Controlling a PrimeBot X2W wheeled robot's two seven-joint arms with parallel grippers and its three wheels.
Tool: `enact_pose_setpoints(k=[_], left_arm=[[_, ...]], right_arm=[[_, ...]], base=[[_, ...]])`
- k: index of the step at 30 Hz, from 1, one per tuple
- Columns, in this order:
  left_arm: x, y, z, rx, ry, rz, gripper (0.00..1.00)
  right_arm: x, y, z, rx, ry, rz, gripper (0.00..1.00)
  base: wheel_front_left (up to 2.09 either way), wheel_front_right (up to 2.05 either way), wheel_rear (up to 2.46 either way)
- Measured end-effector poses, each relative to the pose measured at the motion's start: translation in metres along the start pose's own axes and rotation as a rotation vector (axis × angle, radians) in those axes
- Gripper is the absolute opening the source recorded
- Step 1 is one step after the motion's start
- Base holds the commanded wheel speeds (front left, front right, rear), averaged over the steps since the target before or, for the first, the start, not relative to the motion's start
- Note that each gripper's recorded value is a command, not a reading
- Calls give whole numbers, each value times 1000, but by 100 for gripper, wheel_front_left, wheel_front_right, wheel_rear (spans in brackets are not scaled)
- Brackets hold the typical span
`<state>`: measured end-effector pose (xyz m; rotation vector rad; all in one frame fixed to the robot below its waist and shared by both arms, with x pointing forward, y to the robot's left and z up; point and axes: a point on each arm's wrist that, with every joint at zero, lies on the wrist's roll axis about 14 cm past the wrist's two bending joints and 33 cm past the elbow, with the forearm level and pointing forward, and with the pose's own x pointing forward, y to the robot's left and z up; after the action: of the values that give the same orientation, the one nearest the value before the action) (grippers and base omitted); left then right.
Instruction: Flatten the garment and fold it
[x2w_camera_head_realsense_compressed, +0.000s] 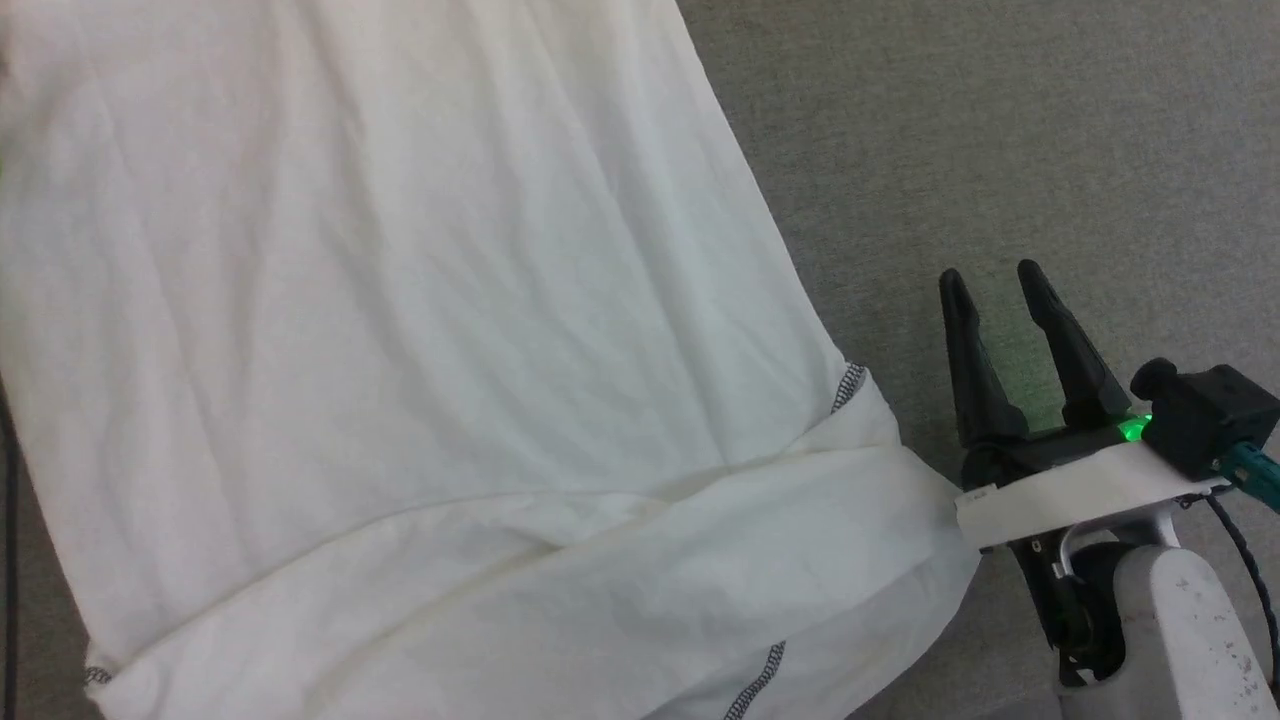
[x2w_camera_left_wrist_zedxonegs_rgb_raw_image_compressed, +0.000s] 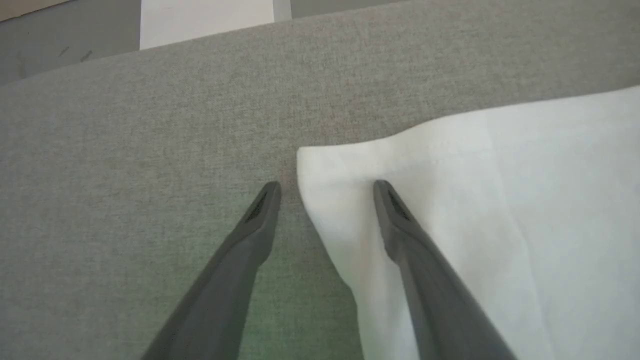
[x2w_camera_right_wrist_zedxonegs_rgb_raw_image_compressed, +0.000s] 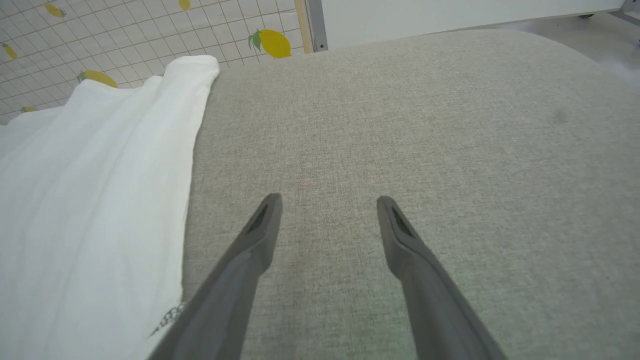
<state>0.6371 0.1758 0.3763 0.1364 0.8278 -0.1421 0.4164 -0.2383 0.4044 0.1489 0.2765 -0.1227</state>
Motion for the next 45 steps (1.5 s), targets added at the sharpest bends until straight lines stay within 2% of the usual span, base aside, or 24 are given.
enact_pose_setpoints(k=[3,4,5,6,12,17,22,30,37,43,45], left_arm=[[6,2,-3,-5,26,17,100],[7,1,-4,-5,37,17,83],[7,0,-4,-4,40,16,46],[7,-1,-3,0,38,15,0],[2,-4,8,41,-34,10,0],[-6,-10,17,71,-126,-9,0],[-18,-15,22,96,-210,-31,0],[-38,-26,43,92,-349,-72,0],[-43,-16,38,87,-394,-56,0],[-34,-5,21,81,-371,-36,0],[-29,-4,16,83,-361,-37,0]], right_arm=[[2,-4,-3,-7,11,-11,100],[2,-4,-5,-9,15,-12,100],[3,-4,-6,-11,21,-11,100],[4,-3,-8,-14,27,-7,100],[31,23,15,-83,-23,83,100],[72,60,61,-153,-128,188,100],[120,94,92,-175,-146,267,100],[188,135,88,-182,36,314,100],[223,149,43,-207,304,292,100],[234,148,-1,-264,522,250,100],[238,149,-1,-290,553,241,47]], base=[[0,0,0],[0,0,0],[0,0,0],[0,0,0],[0,0,0],[0,0,0],[0,0,0],[0,0,0],[0,0,0],[0,0,0],[0,0,0]])
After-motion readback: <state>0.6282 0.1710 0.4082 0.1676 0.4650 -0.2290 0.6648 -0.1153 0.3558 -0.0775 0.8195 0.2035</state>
